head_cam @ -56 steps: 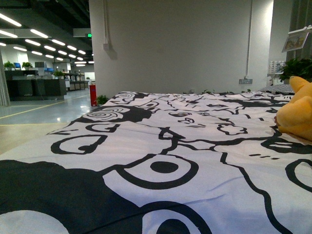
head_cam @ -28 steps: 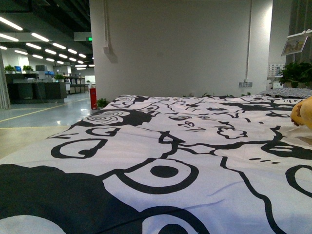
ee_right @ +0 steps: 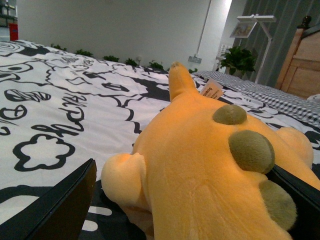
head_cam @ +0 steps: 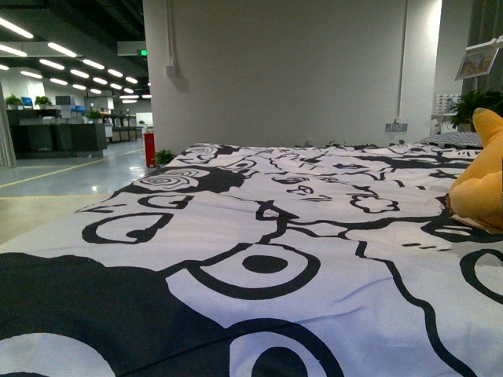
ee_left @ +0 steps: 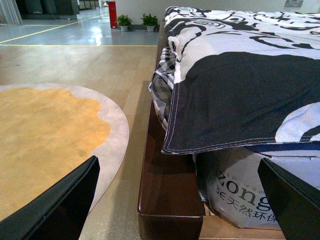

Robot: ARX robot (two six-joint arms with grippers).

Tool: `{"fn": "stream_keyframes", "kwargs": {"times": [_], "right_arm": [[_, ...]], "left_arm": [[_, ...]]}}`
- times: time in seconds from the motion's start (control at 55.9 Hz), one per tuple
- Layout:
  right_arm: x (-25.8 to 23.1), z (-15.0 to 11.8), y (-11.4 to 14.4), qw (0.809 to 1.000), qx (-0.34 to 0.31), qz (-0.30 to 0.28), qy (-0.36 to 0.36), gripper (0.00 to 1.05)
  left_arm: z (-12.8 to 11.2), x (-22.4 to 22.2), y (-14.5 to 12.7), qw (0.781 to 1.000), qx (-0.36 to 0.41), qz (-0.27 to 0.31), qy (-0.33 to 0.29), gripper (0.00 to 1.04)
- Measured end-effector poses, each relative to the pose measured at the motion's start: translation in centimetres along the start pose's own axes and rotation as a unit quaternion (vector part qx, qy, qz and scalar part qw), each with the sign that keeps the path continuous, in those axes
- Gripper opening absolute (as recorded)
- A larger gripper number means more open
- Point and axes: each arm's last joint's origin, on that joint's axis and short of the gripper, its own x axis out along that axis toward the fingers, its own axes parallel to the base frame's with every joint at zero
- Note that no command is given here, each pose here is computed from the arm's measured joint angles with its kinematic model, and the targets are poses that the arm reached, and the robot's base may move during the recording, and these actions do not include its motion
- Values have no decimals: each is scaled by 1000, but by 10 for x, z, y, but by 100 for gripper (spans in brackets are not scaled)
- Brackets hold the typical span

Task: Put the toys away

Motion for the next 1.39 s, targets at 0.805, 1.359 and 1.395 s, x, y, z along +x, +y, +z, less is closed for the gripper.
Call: {"fn": "stream_keyframes", "kwargs": {"times": [0.805, 1.359, 1.395], "right_arm": [[-8, -2, -8, 1000, -19, 1, -24, 6], [4, 34, -70, 998, 45, 25, -43, 6], [3, 38, -77, 997, 54, 26, -47, 6]], "left_arm": [[0, 0, 0, 1000, 0, 0, 0, 98], [0, 0, 0, 1000, 0, 0, 0, 98], [0, 0, 0, 1000, 0, 0, 0, 98]]}}
